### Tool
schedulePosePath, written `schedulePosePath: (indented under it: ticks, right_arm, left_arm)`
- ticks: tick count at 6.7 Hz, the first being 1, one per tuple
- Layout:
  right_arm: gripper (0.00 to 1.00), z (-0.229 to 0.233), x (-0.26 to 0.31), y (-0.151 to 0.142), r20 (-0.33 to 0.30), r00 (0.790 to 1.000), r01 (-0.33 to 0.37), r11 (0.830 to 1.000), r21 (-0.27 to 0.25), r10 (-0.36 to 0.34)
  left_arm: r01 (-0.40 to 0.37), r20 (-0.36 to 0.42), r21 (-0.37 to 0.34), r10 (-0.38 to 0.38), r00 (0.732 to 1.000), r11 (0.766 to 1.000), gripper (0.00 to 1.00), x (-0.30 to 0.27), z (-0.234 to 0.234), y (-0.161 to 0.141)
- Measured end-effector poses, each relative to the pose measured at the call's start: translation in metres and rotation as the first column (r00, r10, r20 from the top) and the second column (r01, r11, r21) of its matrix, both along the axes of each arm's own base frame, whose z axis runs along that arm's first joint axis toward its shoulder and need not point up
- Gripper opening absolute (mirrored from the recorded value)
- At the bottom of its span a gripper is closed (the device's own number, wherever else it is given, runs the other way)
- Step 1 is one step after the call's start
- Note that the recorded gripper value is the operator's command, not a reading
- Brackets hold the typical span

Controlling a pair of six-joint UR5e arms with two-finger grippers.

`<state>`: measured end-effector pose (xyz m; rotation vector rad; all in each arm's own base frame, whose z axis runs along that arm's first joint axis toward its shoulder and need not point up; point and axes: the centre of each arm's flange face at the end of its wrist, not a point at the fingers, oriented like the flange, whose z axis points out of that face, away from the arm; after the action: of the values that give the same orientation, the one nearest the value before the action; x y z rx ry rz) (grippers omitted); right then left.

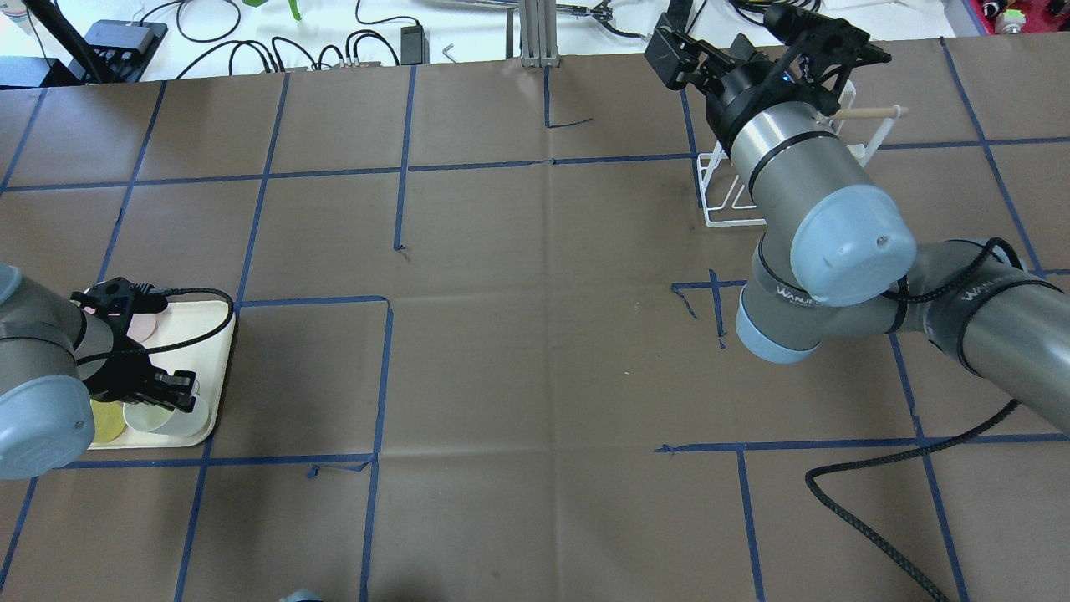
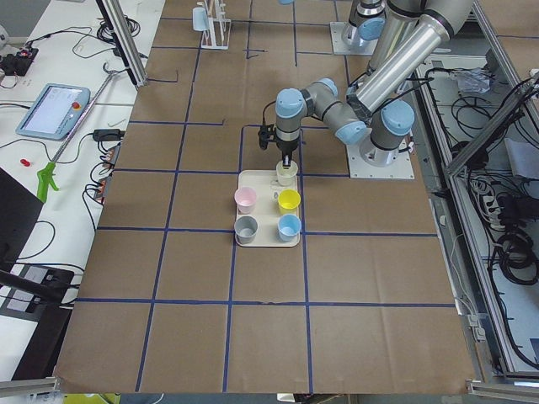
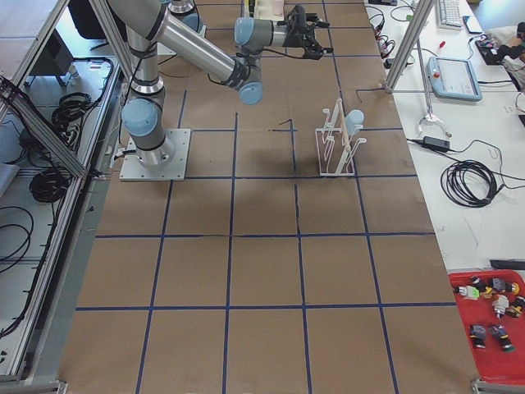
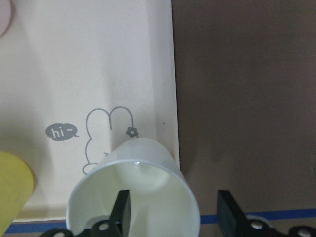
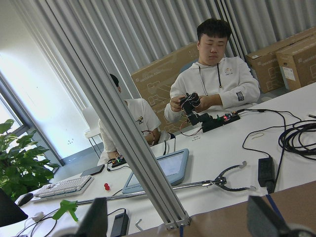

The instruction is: Transfer IKEA cup to right arm and place on rack

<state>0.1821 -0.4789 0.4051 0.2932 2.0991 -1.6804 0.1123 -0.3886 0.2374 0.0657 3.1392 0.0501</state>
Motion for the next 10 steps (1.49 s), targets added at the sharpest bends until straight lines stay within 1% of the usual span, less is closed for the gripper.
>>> schedulePosePath:
  ticks: [1,2,3,4,5,6,7,8,9,10]
  right_arm:
    - [1.00,0.010,0.008,0.021,0.063,0.998,-0.008,1.000,-0.005,0.008]
    - [1.00,0.014,0.016,0.036,0.105,0.994,-0.023,1.000,-0.002,0.023]
    - [1.00,0.013,0.026,0.046,0.138,0.990,-0.043,0.999,0.007,0.042]
    - [1.00,0.011,0.036,0.053,0.189,0.980,-0.061,0.998,0.024,0.056]
    - [1.00,0.005,0.044,0.060,0.280,0.959,-0.070,0.996,0.062,0.050]
    - [1.00,-0.005,0.047,0.067,0.391,0.920,-0.068,0.991,0.113,0.019]
    - [1.00,-0.012,0.048,0.072,0.489,0.872,-0.067,0.985,0.160,-0.020]
    - [1.00,-0.016,0.051,0.073,0.566,0.824,-0.089,0.977,0.195,-0.038]
    - [1.00,-0.019,0.056,0.074,0.638,0.769,-0.140,0.963,0.231,-0.041]
    - [1.00,-0.020,0.059,0.075,0.697,0.715,-0.174,0.950,0.259,-0.059]
  left_arm:
    - [0.002,0.013,-0.021,-0.002,1.000,1.000,0.02,0.006,0.012,-0.009]
    - [0.005,0.024,-0.041,-0.004,1.000,0.999,0.02,0.015,0.036,-0.022]
    - [0.008,0.024,-0.043,-0.007,1.000,0.999,0.02,0.026,0.071,-0.040]
    - [0.016,0.017,-0.041,-0.015,1.000,0.999,0.02,0.037,0.119,-0.063]
    - [0.034,0.006,-0.044,-0.034,0.999,0.998,0.02,0.043,0.170,-0.090]
    - [0.073,-0.005,-0.059,-0.073,0.997,0.996,0.02,0.036,0.206,-0.120]
    - [0.126,-0.026,-0.092,-0.129,0.991,0.988,0.02,0.014,0.226,-0.150]
    - [0.176,-0.079,-0.143,-0.188,0.979,0.974,0.02,-0.018,0.235,-0.169]
    - [0.214,-0.179,-0.223,-0.256,0.950,0.951,0.02,-0.060,0.240,-0.182]
    - [0.227,-0.293,-0.326,-0.327,0.899,0.918,0.02,-0.100,0.246,-0.191]
